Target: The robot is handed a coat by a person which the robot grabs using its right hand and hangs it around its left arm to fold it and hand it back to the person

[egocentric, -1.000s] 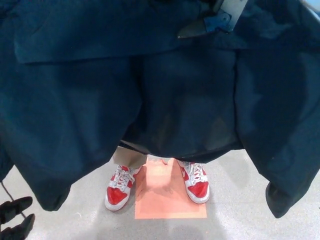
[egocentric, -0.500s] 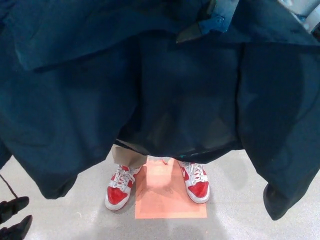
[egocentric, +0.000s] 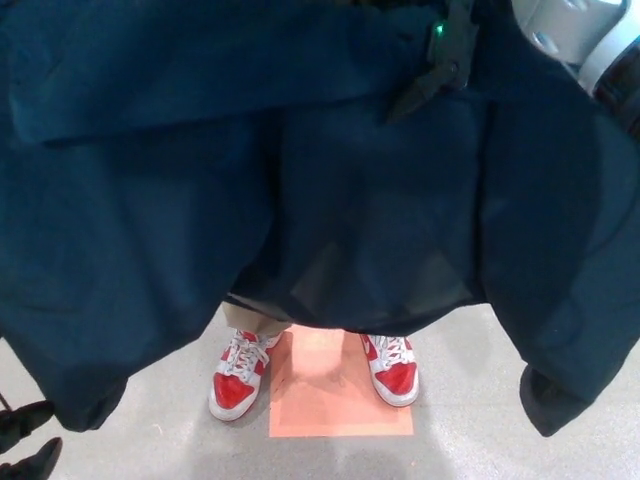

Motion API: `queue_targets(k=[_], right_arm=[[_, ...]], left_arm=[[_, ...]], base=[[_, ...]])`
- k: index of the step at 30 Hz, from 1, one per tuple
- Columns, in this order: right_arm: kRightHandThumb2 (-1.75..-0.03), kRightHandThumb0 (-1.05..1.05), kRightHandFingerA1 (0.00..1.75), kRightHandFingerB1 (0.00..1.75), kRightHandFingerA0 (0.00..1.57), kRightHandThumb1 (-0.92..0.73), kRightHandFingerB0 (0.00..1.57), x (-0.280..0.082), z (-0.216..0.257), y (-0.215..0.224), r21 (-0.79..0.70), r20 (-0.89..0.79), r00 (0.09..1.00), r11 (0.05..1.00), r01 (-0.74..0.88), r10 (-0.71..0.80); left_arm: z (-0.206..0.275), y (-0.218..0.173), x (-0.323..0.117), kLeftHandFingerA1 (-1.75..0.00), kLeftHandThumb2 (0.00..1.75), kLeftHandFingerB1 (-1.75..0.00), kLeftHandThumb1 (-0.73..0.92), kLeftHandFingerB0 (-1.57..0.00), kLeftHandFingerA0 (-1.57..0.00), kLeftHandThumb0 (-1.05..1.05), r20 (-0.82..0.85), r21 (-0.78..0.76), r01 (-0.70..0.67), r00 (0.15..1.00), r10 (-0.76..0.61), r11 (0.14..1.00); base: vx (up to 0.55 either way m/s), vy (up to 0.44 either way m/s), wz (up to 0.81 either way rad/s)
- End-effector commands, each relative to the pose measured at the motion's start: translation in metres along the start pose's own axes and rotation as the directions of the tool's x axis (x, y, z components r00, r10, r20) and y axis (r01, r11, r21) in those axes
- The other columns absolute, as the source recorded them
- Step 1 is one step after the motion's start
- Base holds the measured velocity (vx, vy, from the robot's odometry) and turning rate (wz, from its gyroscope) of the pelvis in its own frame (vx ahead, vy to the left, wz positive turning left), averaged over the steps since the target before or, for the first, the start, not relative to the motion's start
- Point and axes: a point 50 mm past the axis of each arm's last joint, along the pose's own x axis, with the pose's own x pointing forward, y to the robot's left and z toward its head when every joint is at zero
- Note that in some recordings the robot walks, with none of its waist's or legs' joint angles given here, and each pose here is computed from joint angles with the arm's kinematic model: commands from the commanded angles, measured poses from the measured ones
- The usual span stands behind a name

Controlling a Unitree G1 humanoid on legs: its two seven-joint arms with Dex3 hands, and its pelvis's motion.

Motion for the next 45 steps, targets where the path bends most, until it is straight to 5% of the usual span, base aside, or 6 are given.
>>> queue_targets(k=[1,2,10,12,21,45], right_arm=[[-0.65,-0.78,0.55,0.48,1.13,-0.81,0.85,0.015,-0.005,0.017,-0.040,-0.034,0.998,0.998,0.049,-0.050],[-1.14,-0.67,0.68,0.62,0.91,-0.76,0.75,0.017,-0.006,0.020,-0.050,-0.018,0.995,0.994,0.101,-0.102],[-0.65,-0.37,0.50,0.42,0.52,-0.87,0.47,0.019,-0.011,0.030,0.076,0.111,0.932,0.938,0.337,-0.344],[-0.65,-0.35,0.89,0.57,0.65,-0.85,0.63,0.019,-0.011,0.031,0.158,0.153,0.910,0.919,0.361,-0.384],[-0.69,-0.42,0.67,0.62,1.16,-0.91,0.92,0.010,-0.006,0.009,0.435,0.141,0.774,0.741,0.513,-0.618],[-0.67,-0.39,0.68,0.71,1.21,-0.84,1.03,-0.054,0.003,-0.090,0.477,0.042,0.545,0.496,0.725,-0.838]], left_arm=[[-0.002,0.006,-0.005,-0.36,0.63,-0.31,0.79,-0.21,-0.26,-0.65,0.003,-0.002,-0.008,1.000,0.008,1.000],[-0.002,0.006,-0.005,-0.35,0.63,-0.31,0.78,-0.20,-0.25,-0.65,0.005,-0.005,-0.006,1.000,0.006,1.000],[-0.010,0.006,-0.010,-0.35,0.64,-0.29,0.82,-0.16,-0.25,-0.66,-0.004,-0.001,0.012,1.000,-0.012,1.000],[-0.011,0.006,-0.011,-0.36,0.64,-0.29,0.82,-0.17,-0.27,-0.65,-0.002,-0.006,0.007,1.000,-0.007,1.000],[-0.009,0.003,-0.008,-0.37,0.63,-0.32,0.78,-0.26,-0.34,-0.62,0.000,-0.039,-0.009,1.000,0.009,0.999],[0.027,-0.003,-0.001,-0.46,0.87,-0.43,0.65,-0.21,-0.27,-0.67,0.205,-0.067,0.110,0.974,-0.094,0.992]], base=[[0.00,0.000,0.00],[0.00,0.000,0.00],[0.00,0.000,0.00],[0.00,0.000,0.00],[0.00,0.000,0.00],[0.00,0.000,0.00]])
